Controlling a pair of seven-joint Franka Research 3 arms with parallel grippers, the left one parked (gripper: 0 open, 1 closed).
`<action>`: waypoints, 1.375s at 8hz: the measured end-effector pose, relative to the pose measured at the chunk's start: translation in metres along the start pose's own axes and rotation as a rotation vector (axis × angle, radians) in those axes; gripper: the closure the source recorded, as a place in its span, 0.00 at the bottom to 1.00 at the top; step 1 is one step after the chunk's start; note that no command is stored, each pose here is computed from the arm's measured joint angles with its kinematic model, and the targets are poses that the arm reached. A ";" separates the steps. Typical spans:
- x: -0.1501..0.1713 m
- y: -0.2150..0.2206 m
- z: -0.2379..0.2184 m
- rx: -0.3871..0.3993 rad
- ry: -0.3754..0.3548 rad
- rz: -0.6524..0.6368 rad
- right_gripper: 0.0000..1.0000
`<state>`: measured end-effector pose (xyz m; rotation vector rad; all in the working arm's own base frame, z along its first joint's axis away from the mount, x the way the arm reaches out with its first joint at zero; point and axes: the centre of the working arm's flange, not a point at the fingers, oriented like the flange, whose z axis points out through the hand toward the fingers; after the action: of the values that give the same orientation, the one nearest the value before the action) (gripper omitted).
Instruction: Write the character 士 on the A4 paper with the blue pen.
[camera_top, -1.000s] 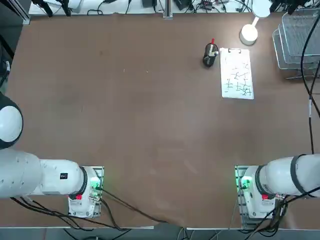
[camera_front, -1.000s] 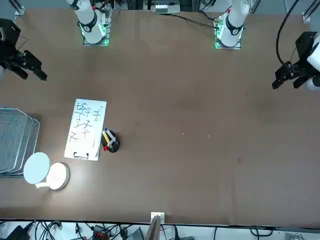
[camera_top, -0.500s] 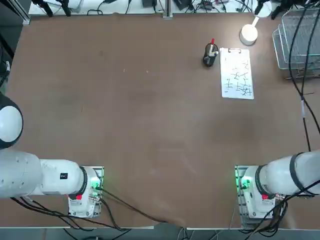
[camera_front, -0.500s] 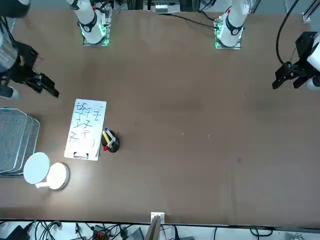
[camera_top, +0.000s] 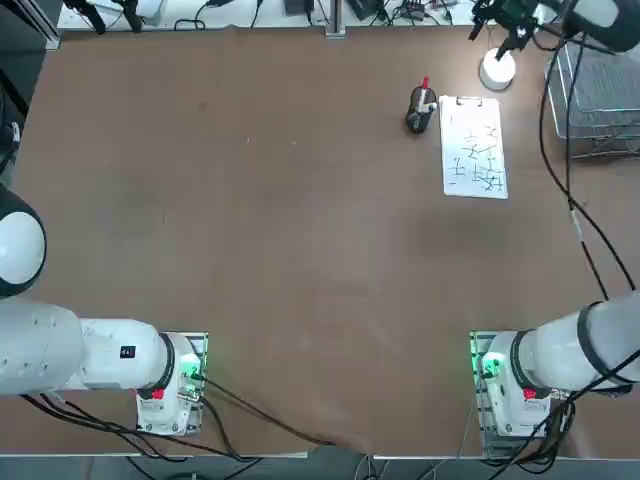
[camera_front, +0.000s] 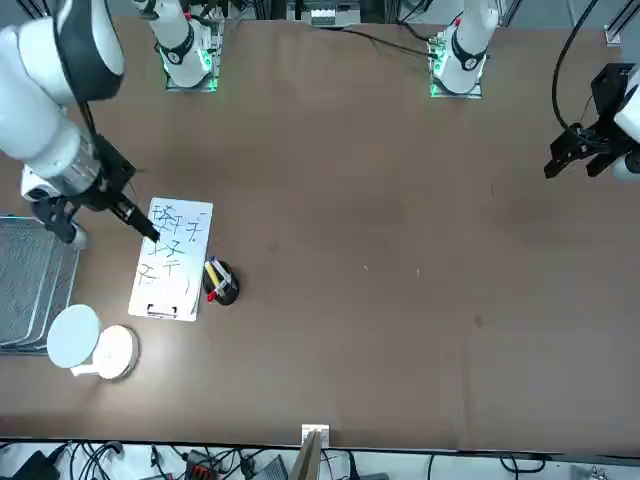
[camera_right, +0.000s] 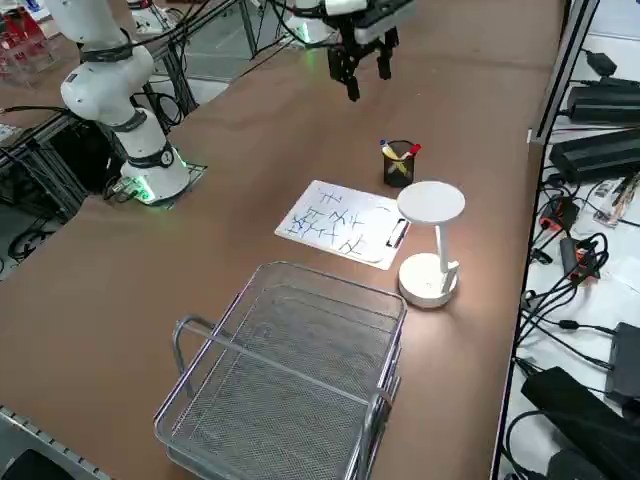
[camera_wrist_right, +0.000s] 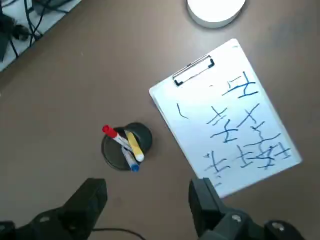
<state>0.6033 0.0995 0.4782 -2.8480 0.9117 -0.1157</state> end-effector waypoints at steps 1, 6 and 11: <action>-0.003 -0.003 0.019 0.019 0.015 0.060 0.00; -0.022 0.012 0.089 0.121 0.109 0.242 0.00; -0.055 0.005 0.124 0.151 0.006 0.310 0.02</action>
<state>0.5706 0.1423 0.3534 -2.5360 1.2729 -0.1495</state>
